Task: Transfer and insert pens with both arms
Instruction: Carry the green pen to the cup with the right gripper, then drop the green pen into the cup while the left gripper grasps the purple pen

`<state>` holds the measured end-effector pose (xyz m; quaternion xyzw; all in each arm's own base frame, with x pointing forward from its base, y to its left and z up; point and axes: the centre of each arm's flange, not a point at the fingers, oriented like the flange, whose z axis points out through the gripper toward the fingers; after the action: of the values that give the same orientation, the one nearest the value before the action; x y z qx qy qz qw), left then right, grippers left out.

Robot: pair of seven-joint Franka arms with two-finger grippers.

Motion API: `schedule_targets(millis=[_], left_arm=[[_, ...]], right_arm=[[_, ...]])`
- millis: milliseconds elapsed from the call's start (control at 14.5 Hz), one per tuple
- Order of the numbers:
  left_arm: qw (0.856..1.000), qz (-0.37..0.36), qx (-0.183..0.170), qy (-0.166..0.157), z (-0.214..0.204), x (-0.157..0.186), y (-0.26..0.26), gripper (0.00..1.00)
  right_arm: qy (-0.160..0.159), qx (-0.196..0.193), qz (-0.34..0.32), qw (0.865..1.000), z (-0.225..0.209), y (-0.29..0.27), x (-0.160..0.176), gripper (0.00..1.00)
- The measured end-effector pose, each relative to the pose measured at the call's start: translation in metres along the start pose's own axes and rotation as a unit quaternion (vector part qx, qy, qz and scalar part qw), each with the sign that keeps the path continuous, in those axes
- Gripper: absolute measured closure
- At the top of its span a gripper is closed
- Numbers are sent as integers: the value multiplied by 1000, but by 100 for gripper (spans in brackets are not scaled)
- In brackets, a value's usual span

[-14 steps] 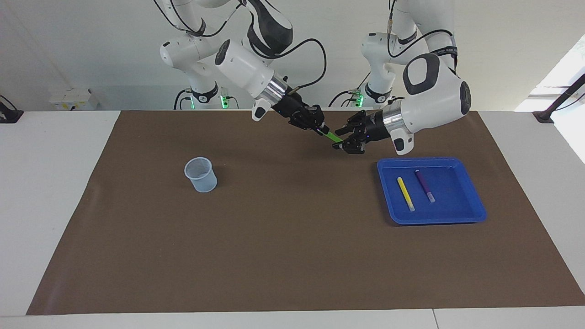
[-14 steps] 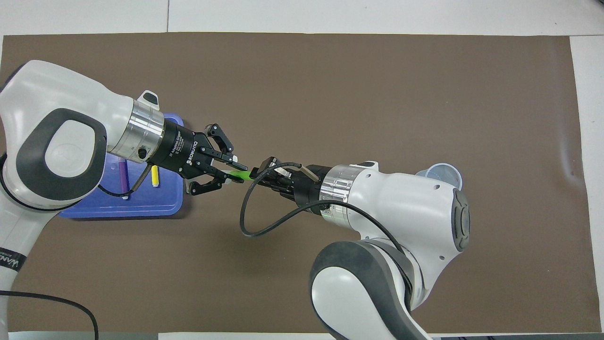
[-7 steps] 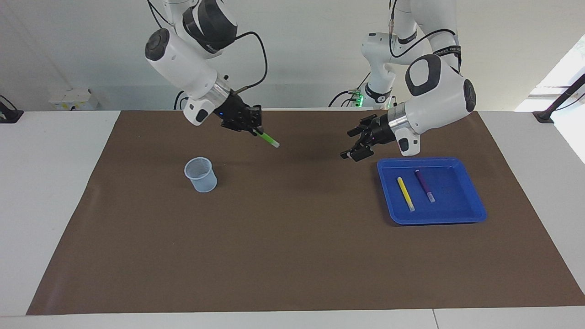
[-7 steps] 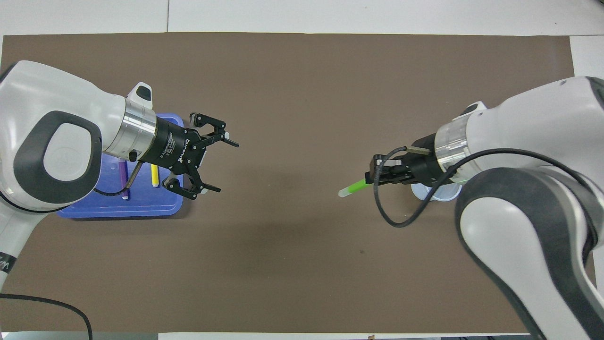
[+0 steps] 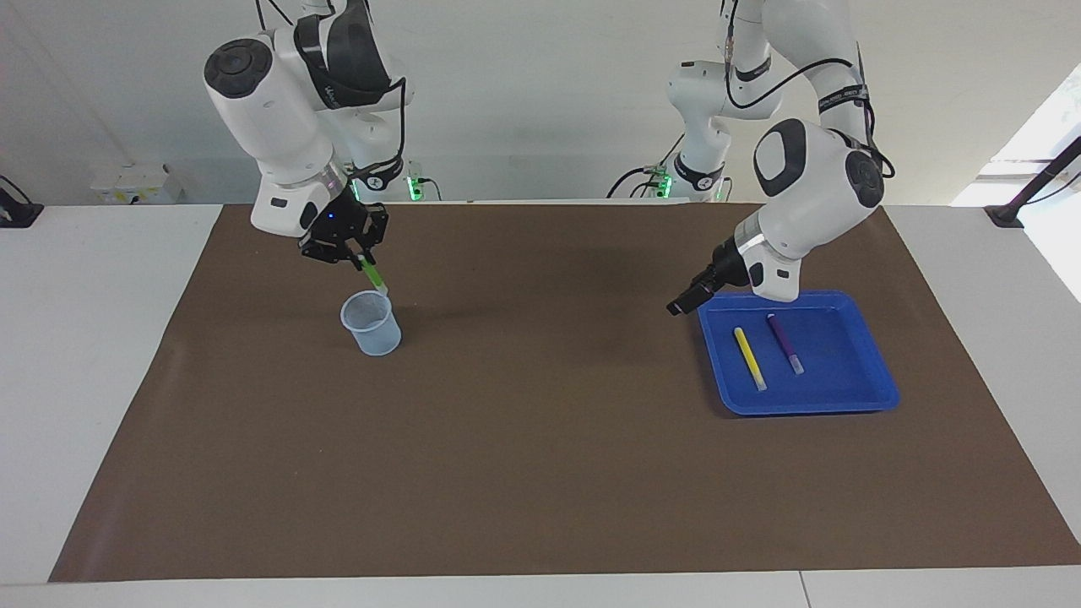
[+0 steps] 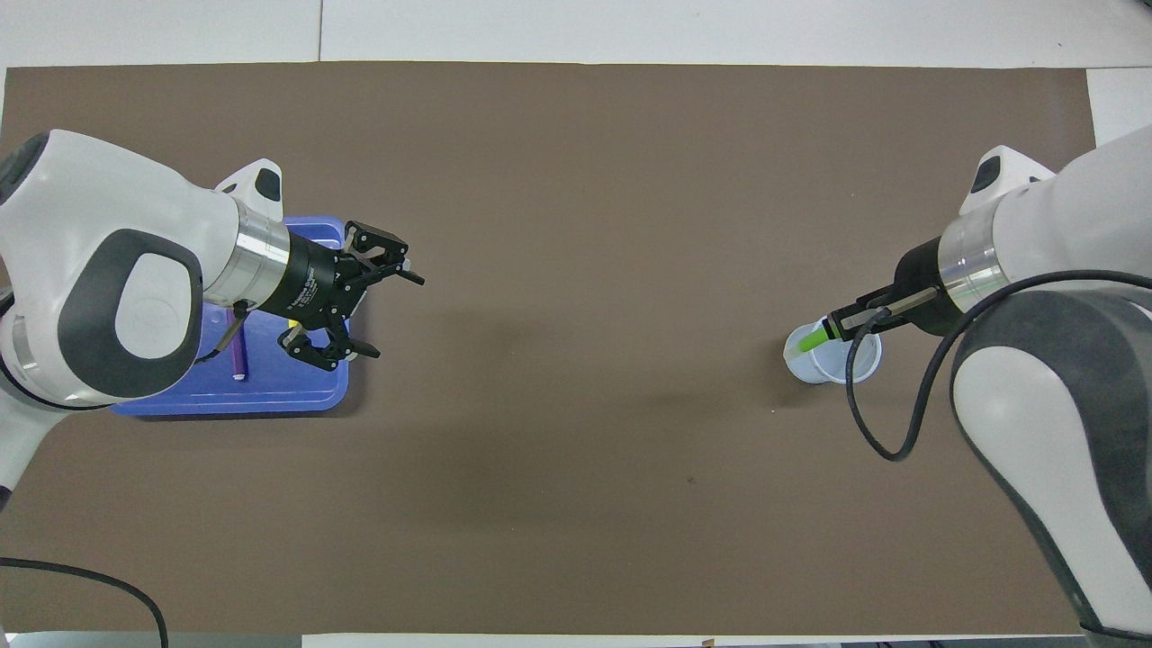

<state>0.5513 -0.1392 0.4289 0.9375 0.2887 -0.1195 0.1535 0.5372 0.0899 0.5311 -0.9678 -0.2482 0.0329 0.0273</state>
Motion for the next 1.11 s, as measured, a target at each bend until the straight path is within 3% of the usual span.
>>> schedule_targets(millis=[346,829,968,1106], left_arm=[[987,138,37,75,10,71,-86,0],[945,287,114,111,44,116,-120,0],[931,311,142,124,47,122,-121,0],[927,320,147,131,50,125,-120,0]], right_arm=[[2,-32,-23,999,31,-1,5,81],[-11,-28,-22,999,84,4,-4,81],[-9,-30,-22,999,94,5,-6,81],[-5,-41,-27,999,111,9,-10,81]])
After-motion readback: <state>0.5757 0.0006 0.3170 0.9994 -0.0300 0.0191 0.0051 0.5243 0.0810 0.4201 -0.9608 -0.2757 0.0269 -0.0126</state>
